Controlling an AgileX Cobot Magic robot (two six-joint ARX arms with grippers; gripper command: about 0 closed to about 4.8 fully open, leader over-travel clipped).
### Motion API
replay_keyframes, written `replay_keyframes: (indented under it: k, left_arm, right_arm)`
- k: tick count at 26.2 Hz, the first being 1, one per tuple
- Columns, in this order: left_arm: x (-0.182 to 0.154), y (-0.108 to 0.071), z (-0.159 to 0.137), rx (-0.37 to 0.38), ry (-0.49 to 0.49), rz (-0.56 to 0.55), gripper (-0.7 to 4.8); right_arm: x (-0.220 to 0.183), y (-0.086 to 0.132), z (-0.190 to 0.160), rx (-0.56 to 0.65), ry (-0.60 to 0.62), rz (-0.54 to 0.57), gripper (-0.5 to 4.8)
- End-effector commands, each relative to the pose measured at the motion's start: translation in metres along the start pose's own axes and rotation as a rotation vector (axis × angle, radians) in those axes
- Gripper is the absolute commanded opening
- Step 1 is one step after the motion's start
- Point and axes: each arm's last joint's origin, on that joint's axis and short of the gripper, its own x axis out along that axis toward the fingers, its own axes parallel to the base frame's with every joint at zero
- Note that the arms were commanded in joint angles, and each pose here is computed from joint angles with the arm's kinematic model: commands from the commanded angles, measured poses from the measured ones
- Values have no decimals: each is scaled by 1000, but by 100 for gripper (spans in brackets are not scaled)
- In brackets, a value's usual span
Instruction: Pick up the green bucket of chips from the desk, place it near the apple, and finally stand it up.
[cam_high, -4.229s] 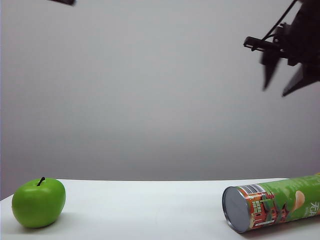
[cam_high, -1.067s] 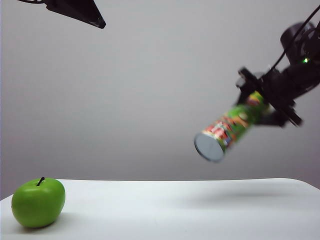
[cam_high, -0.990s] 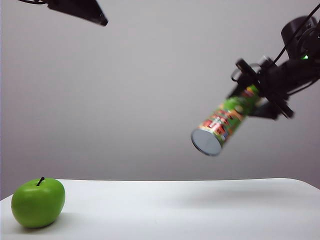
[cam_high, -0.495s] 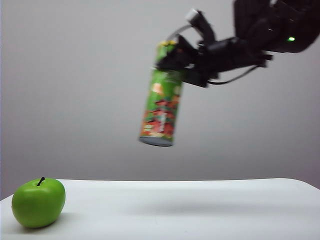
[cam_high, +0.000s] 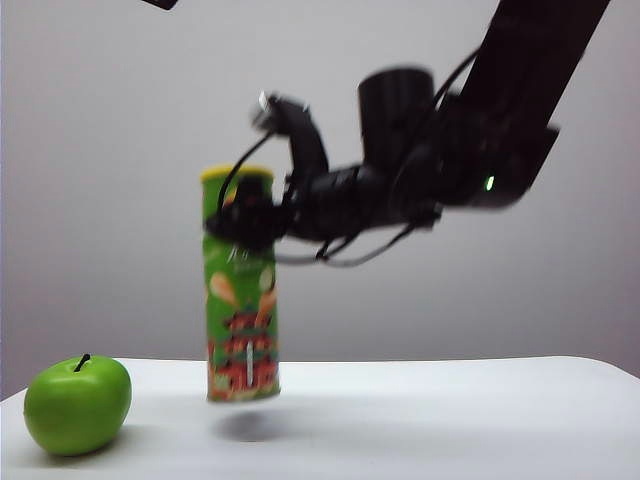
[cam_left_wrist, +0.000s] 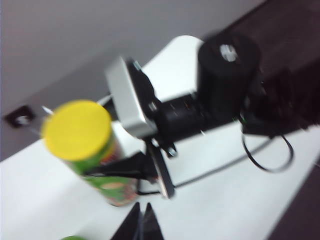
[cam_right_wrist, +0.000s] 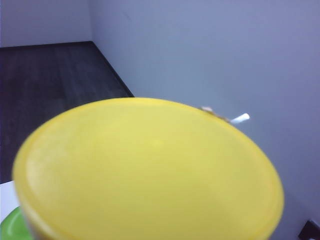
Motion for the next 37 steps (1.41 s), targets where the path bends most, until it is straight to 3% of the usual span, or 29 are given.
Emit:
replay_keyframes:
  k: [1,7,11,16,23,26,27,29,37]
  left_arm:
    - [-8,-1,2,30,-23,61,-5]
    - [-9,-1,-1,19,9,64,-5]
    - [-25,-4,-6,22,32,191,-5]
    - [-38,-8,-5,29,-14,197,-5]
    - [-40,-10,-10,14,24,189,-5]
    - [-40,-10,-10,12,30,188,-5]
    - [-40,-10,-11,12,34,186,-5]
    - [-40,-10,-11,10,38,185,-5]
    - [-42,-12,-12,9,36,159,-5]
  right_arm:
    - [5,9,13,-39,-120,-5,304]
    - [11,25,11,-40,-110,35,304]
    - [7,28,-2,-18,-65,37,304]
    - [11,34,-23,50,-72,38,304]
    - [15,43,-45,46,-28,28,306]
    - [14,40,-46,47,-27,20,367]
    - [13,40,-47,49,-21,20,427]
    - [11,41,-49,53,-11,21,479]
    - [-6,38,-44,62,10,7,479]
